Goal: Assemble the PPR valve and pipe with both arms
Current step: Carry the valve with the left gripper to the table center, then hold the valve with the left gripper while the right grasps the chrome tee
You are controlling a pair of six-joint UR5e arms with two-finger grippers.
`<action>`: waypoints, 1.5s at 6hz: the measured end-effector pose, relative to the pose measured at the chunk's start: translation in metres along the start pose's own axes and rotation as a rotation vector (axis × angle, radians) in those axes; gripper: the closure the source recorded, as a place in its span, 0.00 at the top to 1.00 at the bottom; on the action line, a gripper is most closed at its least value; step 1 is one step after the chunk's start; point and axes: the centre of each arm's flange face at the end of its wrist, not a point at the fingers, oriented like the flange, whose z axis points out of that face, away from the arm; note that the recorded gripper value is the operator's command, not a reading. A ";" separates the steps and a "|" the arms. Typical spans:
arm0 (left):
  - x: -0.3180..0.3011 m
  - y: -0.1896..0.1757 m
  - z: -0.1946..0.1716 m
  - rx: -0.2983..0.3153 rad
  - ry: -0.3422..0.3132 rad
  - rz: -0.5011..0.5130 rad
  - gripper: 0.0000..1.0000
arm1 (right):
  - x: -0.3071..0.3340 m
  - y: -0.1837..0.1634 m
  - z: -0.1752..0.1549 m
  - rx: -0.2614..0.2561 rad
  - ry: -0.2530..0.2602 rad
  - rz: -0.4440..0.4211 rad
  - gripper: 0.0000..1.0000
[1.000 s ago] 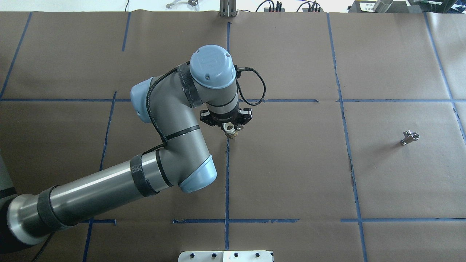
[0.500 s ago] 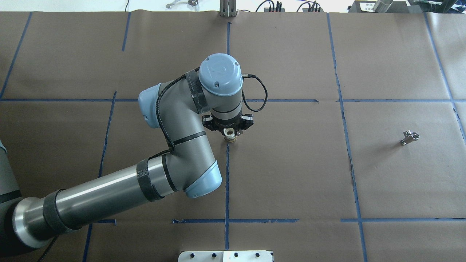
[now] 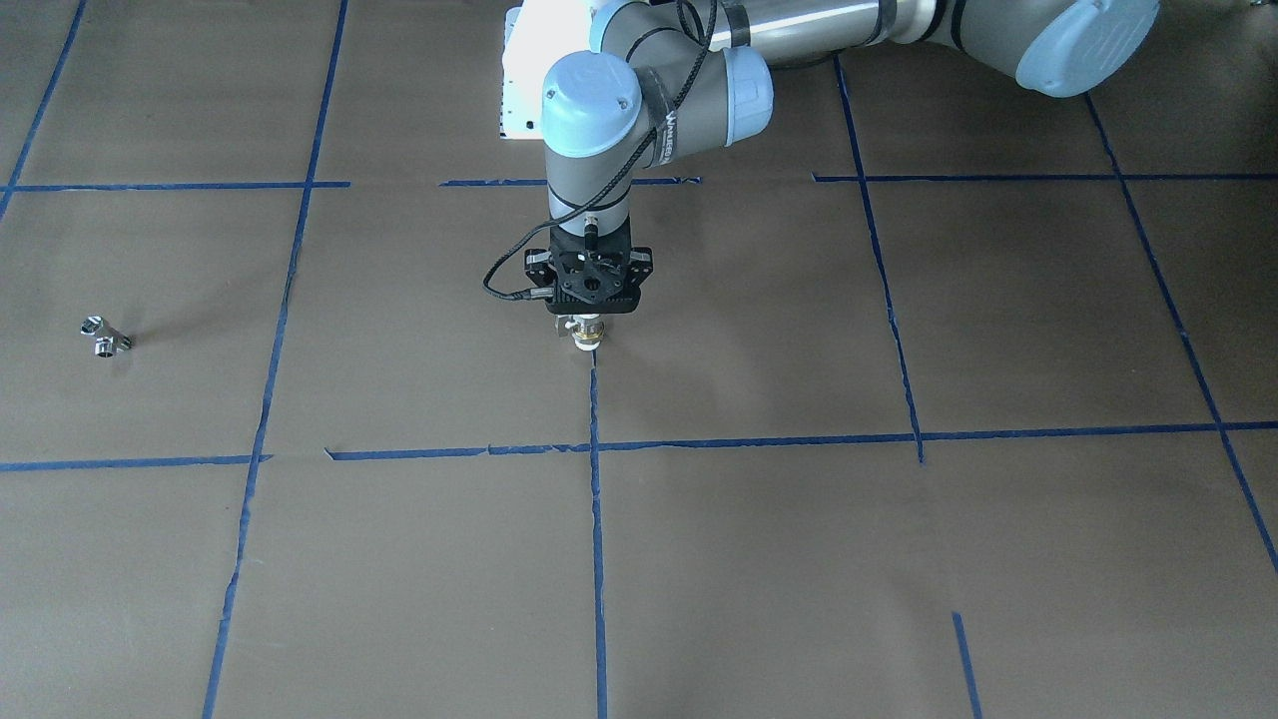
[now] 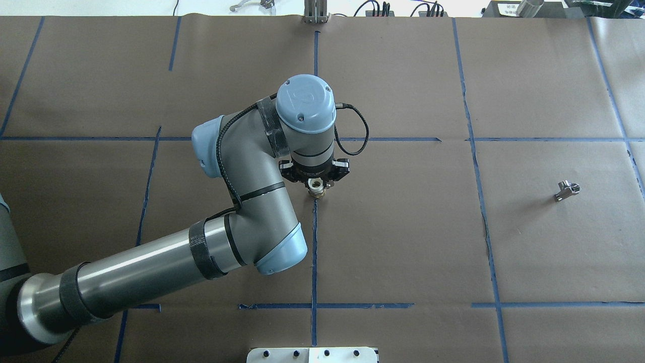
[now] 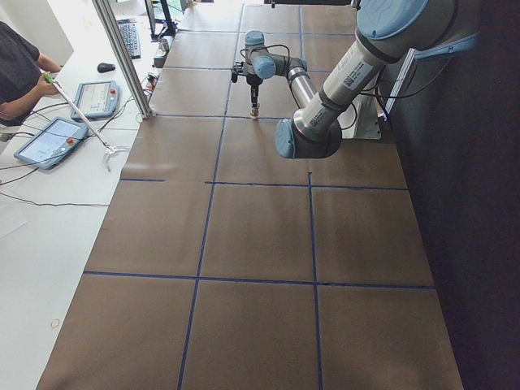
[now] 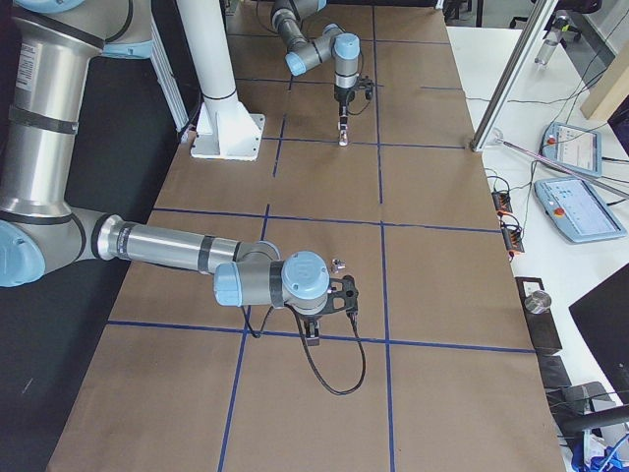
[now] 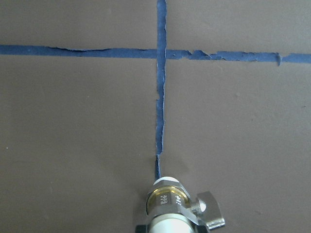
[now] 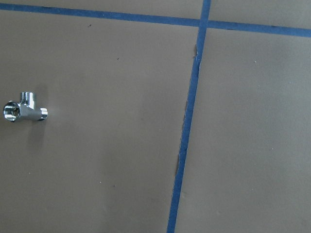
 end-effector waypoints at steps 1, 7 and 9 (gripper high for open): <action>0.000 0.000 0.000 0.000 -0.001 0.000 0.04 | 0.000 0.000 0.000 -0.001 -0.001 0.000 1.00; -0.004 -0.002 0.003 0.015 -0.011 -0.002 0.93 | -0.001 0.000 0.002 -0.005 -0.001 0.000 1.00; -0.002 -0.001 -0.004 0.028 0.001 0.003 0.95 | -0.002 0.000 0.004 -0.011 -0.003 -0.003 1.00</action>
